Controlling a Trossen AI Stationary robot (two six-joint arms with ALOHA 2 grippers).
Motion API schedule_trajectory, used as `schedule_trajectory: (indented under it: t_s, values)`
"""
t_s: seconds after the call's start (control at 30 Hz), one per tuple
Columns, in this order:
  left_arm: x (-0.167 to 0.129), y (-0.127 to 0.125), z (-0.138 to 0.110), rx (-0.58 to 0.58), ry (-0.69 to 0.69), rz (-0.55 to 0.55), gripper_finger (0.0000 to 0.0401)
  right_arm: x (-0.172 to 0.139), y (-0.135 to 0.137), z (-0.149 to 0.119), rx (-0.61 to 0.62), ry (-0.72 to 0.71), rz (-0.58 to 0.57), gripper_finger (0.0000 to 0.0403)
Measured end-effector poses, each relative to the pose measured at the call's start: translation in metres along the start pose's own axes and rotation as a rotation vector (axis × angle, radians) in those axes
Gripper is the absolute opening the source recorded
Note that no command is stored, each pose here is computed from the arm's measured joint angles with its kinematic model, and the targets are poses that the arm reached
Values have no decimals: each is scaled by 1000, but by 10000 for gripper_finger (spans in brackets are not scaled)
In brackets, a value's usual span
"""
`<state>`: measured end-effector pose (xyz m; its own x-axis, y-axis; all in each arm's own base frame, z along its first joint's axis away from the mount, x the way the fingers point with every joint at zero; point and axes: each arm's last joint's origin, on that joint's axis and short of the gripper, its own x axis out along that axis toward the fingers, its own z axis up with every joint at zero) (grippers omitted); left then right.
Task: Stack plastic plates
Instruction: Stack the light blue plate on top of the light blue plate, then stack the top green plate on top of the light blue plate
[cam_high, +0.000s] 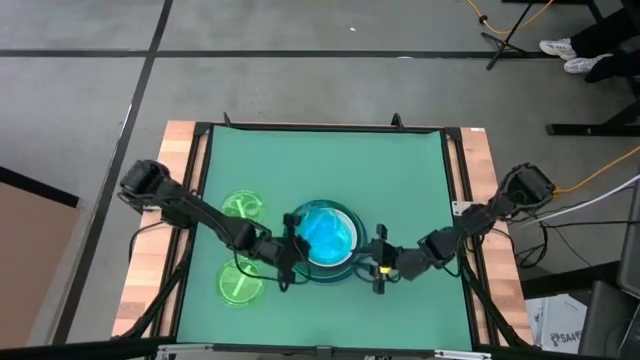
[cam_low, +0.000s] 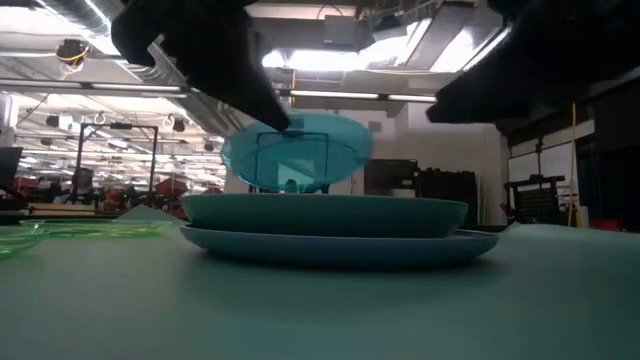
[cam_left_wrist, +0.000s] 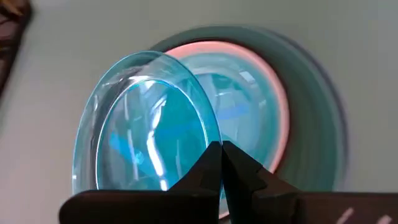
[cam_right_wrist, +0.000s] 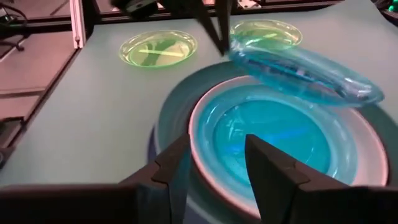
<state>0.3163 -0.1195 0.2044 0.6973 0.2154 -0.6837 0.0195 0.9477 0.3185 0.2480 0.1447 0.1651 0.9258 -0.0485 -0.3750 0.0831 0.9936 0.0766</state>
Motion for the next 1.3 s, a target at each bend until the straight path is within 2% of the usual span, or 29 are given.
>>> schedule_trajectory:
  t_s: [0.23,0.33,0.53,0.8,1.13,1.3]
  values:
    - [28,-19,12,26,37,-40,0,-7,21,-21,29,2,-34,143]
    - [33,-23,16,6,-4,-44,0,-10,27,-28,33,-2,-52,143]
    - [39,-21,15,-2,4,-42,0,-11,31,-36,21,-16,-98,143]
    - [43,-16,16,-29,9,-114,3,-9,31,-38,33,-6,-97,143]
    - [42,-15,15,-24,19,-97,86,-9,30,-38,28,-15,-113,143]
    - [24,-14,19,-12,45,-124,108,-9,30,-38,28,-19,-120,143]
